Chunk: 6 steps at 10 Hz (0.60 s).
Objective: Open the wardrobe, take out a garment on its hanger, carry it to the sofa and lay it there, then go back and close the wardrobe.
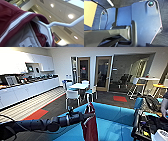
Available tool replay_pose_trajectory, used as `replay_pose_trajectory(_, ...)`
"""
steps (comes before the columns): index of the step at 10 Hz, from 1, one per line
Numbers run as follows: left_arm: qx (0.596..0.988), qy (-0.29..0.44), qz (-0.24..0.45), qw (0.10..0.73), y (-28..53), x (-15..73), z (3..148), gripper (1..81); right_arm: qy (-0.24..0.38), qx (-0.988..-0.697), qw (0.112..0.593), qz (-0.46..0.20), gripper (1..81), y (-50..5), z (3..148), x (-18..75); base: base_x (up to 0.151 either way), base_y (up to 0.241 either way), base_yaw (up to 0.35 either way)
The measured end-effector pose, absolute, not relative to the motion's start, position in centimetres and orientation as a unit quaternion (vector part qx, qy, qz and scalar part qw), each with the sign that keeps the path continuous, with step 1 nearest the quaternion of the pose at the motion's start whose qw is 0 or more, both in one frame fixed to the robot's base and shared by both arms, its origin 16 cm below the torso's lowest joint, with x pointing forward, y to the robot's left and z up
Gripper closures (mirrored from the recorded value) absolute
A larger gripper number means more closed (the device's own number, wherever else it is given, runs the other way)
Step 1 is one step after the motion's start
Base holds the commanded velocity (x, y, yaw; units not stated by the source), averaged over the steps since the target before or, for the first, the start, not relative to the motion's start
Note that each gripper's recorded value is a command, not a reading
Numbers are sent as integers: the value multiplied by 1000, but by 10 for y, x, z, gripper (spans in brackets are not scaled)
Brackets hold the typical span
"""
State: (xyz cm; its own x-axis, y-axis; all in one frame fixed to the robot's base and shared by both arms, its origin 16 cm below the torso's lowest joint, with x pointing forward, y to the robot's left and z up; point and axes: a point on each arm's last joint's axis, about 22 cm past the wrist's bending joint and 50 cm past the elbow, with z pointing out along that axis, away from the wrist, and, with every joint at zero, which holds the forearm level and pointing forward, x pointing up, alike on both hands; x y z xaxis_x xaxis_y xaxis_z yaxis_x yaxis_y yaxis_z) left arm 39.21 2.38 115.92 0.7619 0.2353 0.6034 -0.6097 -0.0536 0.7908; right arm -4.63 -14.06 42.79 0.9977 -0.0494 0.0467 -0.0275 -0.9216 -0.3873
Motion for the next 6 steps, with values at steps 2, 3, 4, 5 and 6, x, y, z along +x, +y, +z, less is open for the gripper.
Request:
replay_pose_trajectory(2,658,-143,313,670,25,392,1157,811,20,-980,198,-26,10,-138,428,-50,0,0,-56)
replay_pose_trajectory(3,660,-144,312,668,25,392,1155,811,20,-979,199,-26,10,-136,429,-49,0,0,0)
replay_pose_trajectory(4,661,-144,312,667,25,392,1154,811,20,-979,200,-28,10,-136,428,-46,0,0,0)
replay_pose_trajectory(5,662,-144,313,666,27,392,1151,811,20,-979,200,-28,10,-136,429,-46,0,0,0)
replay_pose_trajectory(6,663,-144,313,665,27,391,1147,811,20,-979,199,-27,10,-137,428,-47,0,0,0)
